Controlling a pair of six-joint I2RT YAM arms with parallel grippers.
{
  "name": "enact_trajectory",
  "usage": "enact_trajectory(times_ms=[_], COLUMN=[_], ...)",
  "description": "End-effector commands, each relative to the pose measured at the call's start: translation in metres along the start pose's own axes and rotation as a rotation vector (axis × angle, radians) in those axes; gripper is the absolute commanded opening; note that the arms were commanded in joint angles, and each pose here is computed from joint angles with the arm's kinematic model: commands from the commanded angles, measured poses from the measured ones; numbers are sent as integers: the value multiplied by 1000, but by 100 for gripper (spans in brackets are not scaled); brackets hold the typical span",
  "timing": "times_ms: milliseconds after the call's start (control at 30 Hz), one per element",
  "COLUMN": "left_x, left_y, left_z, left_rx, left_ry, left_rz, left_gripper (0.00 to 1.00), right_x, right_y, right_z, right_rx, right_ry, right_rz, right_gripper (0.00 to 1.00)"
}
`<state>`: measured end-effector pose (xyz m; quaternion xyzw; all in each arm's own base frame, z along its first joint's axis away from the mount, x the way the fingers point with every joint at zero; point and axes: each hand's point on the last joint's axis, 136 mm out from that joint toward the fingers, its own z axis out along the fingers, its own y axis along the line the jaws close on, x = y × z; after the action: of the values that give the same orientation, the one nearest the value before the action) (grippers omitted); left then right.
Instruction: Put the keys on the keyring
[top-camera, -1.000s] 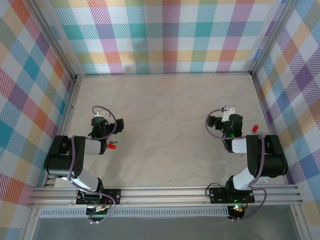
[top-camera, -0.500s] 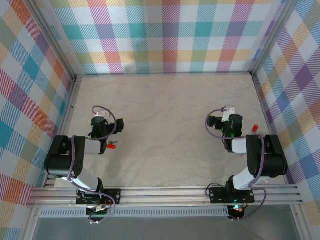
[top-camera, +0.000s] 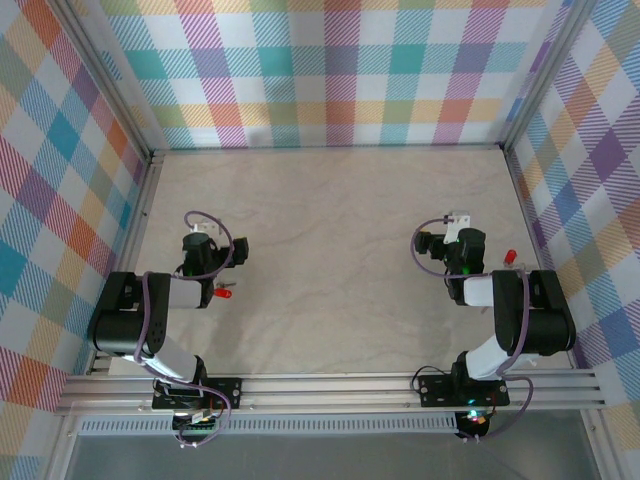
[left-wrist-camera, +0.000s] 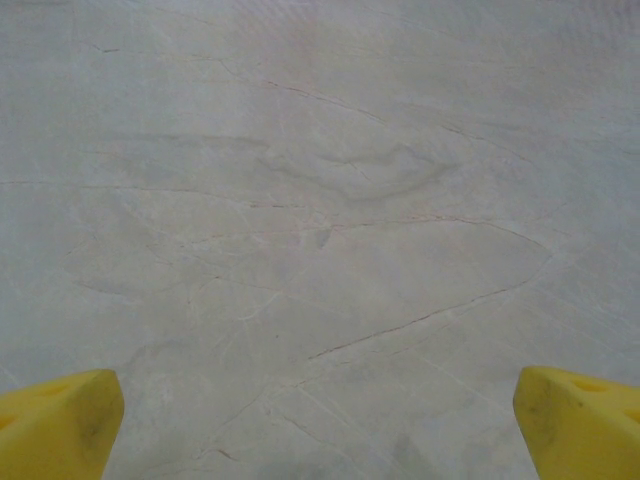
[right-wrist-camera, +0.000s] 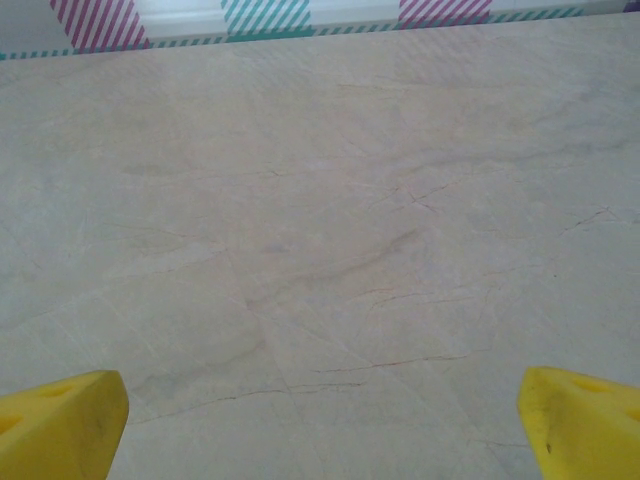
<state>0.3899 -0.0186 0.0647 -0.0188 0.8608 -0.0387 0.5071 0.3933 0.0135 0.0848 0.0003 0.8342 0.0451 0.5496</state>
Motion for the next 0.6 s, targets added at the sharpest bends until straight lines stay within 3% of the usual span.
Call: enact_trajectory(times_ms=[0,133,267,333,400,567], left_x=[-43,-88,-116,-112,-84,-52], left_y=[-5,-6,-13,2,32,5], left_z=[-13,-47,-78,-88,-98,-84], left_rx=[5,-17,-1,-109,-314,-170], left_ry=[-2,13,26,90,160,305], left_rz=[-14,-96,-215,-361,-472,-352], left_gripper=[100,100,100,100,100,100], right_x=[-33,-54,-51,-36,-23,2], right_y=[-4,-17,-49,-70,-80,-111], right_z=[-19,-47,-86,-109,-115,-114], right_rx=[38,138,374,532,559,650], right_ry=[-56,41,153,205,248,380], right_rz=[22,22,237,352,407,626], right_gripper=[100,100,100,100,100,100])
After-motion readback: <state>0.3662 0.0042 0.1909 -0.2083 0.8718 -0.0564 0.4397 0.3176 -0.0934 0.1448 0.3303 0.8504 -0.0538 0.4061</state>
